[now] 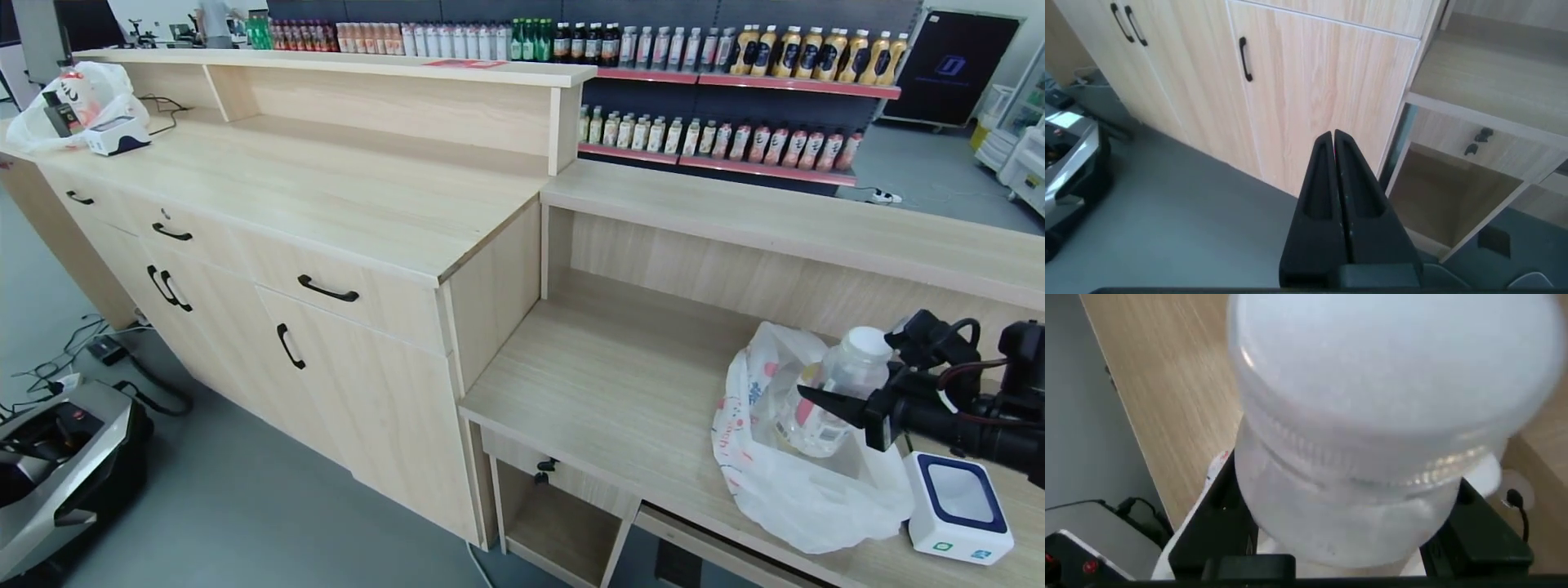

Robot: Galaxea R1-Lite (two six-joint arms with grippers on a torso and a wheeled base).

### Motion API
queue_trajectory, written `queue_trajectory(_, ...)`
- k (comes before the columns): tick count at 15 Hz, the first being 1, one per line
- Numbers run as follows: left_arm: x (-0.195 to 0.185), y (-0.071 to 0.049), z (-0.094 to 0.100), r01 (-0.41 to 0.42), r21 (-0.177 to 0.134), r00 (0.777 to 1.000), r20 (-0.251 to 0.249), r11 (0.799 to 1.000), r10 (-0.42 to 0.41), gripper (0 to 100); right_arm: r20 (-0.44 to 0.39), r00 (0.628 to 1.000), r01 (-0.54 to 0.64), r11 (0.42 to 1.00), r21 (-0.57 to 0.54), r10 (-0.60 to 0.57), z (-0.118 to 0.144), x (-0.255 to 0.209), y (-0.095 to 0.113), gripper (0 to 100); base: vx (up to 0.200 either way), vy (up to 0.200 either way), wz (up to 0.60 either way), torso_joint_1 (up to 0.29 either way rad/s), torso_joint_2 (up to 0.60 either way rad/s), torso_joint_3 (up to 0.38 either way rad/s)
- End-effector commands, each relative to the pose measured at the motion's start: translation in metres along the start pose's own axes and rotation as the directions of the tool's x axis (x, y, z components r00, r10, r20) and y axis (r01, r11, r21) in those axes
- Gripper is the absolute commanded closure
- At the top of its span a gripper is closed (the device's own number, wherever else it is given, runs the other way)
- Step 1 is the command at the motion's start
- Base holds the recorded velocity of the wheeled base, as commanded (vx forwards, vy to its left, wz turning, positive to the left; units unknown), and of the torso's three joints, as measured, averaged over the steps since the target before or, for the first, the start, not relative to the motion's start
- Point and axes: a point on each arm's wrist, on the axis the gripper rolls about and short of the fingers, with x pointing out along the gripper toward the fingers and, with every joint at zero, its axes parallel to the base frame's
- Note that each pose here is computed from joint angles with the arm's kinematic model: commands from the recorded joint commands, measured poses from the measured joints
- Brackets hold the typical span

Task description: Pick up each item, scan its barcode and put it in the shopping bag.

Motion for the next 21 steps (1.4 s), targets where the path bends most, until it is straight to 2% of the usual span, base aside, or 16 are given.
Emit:
queue_trajectory(1, 0.000, 0.000, 0.000, -0.001, 0.000, 1.000, 0.000, 1.000, 0.001, 100, -0.044, 0.998, -0.034, 0.999, 0.039, 0.036, -0.021, 0.014, 0.003, 100, 0.000, 0.000, 0.00, 0.000, 0.00, 0.000)
queue_trajectory(7, 0.000, 0.000, 0.000, -0.001, 0.000, 1.000, 0.000, 1.000, 0.001, 100, -0.063, 0.997, -0.045, 0.997, 0.061, 0.048, -0.049, 0.033, 0.002, 100, 0.000, 0.000, 0.00, 0.000, 0.00, 0.000)
queue_trajectory(11, 0.000, 0.000, 0.000, -0.001, 0.000, 1.000, 0.000, 1.000, 0.001, 100, -0.046, 0.992, -0.113, 0.990, 0.088, 0.118, -0.068, 0.043, 0.006, 100, 0.000, 0.000, 0.00, 0.000, 0.00, 0.000)
queue_trajectory(21, 0.000, 0.000, 0.000, -0.001, 0.000, 1.000, 0.000, 1.000, 0.001, 100, -0.082, 0.989, -0.116, 0.985, 0.130, 0.127, -0.081, 0.043, 0.008, 100, 0.000, 0.000, 0.00, 0.000, 0.00, 0.000)
